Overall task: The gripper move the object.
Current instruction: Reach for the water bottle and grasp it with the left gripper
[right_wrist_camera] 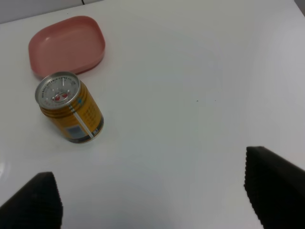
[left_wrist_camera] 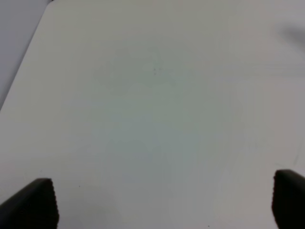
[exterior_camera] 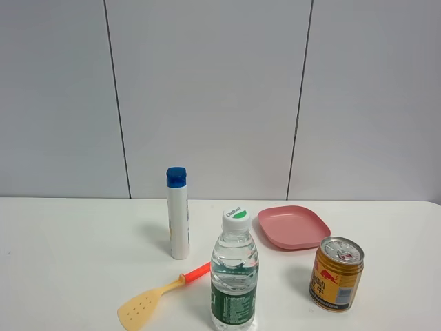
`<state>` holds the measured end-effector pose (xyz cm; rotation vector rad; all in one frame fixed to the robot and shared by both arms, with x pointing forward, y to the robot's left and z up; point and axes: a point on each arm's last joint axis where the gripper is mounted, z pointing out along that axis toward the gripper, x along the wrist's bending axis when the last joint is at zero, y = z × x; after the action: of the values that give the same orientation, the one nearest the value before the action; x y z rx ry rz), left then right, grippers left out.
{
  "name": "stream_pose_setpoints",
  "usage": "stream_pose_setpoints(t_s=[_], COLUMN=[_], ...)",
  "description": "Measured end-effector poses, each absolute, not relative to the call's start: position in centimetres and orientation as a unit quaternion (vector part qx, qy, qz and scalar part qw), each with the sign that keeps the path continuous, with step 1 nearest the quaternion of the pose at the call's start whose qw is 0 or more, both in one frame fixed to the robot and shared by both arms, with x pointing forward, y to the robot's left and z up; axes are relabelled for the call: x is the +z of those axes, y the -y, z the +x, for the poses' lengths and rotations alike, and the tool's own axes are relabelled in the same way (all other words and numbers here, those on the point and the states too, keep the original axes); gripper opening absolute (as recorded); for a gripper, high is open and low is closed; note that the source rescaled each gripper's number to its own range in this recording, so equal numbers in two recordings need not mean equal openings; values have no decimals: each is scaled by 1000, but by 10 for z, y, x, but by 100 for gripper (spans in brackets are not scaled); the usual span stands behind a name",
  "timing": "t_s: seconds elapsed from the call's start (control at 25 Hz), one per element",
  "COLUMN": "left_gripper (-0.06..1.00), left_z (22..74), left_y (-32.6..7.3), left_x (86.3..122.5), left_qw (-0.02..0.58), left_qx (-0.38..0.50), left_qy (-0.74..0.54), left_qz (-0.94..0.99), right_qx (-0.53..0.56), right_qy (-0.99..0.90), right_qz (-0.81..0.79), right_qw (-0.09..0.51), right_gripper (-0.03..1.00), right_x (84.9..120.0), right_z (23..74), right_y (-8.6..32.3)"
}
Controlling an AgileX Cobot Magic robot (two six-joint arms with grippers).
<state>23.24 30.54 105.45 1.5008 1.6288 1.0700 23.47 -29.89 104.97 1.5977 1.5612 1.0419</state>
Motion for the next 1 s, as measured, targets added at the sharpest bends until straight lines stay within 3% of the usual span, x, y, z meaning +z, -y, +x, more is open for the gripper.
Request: stream_pose_setpoints(t_s=[1.0], left_gripper=[100], left_z=[232], left_y=[-305], left_x=[1055], left_qw=[334], left_qx=[410], left_qy=[-624], left_qz=[575], right_qx=[399], right_qy=[-597], right_qz=[611], right_qw=[332], right_gripper=[100], right_x=[1050], right_z=[235], right_y=[299])
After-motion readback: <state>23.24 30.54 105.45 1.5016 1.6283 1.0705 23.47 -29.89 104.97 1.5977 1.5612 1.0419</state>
